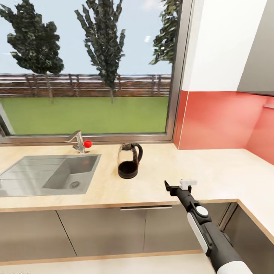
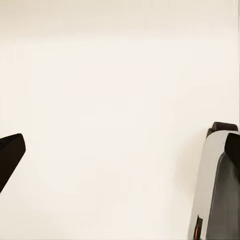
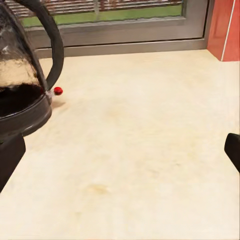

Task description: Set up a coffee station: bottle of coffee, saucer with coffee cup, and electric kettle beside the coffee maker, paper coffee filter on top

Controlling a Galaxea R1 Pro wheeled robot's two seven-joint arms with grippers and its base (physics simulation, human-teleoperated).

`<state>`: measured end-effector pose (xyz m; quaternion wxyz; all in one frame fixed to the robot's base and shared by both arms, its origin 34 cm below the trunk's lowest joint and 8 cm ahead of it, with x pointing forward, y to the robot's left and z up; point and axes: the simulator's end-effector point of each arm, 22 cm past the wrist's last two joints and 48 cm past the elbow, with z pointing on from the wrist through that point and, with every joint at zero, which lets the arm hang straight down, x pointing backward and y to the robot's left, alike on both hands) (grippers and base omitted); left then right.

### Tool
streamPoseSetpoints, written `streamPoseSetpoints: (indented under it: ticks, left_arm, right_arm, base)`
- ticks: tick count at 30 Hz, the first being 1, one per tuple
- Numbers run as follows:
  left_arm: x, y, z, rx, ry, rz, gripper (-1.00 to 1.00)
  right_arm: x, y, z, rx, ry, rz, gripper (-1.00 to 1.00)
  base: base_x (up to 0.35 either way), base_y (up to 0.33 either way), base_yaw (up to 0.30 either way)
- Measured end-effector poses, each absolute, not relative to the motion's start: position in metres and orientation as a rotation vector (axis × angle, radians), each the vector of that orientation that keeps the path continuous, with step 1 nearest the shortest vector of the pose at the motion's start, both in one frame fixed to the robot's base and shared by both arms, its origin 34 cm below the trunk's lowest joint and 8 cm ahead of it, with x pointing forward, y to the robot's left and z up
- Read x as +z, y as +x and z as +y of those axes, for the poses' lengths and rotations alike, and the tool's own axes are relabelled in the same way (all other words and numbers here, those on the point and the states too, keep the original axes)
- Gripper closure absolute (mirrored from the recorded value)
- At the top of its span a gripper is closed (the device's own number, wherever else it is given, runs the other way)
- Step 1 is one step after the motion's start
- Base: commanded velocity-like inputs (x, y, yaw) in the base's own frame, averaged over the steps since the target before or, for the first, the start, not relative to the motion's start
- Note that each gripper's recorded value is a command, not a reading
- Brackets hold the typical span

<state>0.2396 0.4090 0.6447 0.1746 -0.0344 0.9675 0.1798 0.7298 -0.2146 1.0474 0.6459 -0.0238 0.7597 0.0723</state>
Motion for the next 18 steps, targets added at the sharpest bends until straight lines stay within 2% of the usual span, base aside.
streamPoseSetpoints:
  ticks: [9,18]
  left_arm:
    - [0.6439,0.2361,0.4066,0.510,-0.099,2.747,-1.00]
    - [0.6432,0.2309,0.4055,0.510,-0.098,2.753,-1.00]
  right_arm:
    - [1.0479,0.7298,-0.2140,0.166,-0.054,1.728,-1.00]
    - [1.0475,0.7297,-0.2144,0.165,-0.054,1.729,-1.00]
  base:
    - [0.289,-0.162,0.261]
    - [0.312,-0.137,0.047]
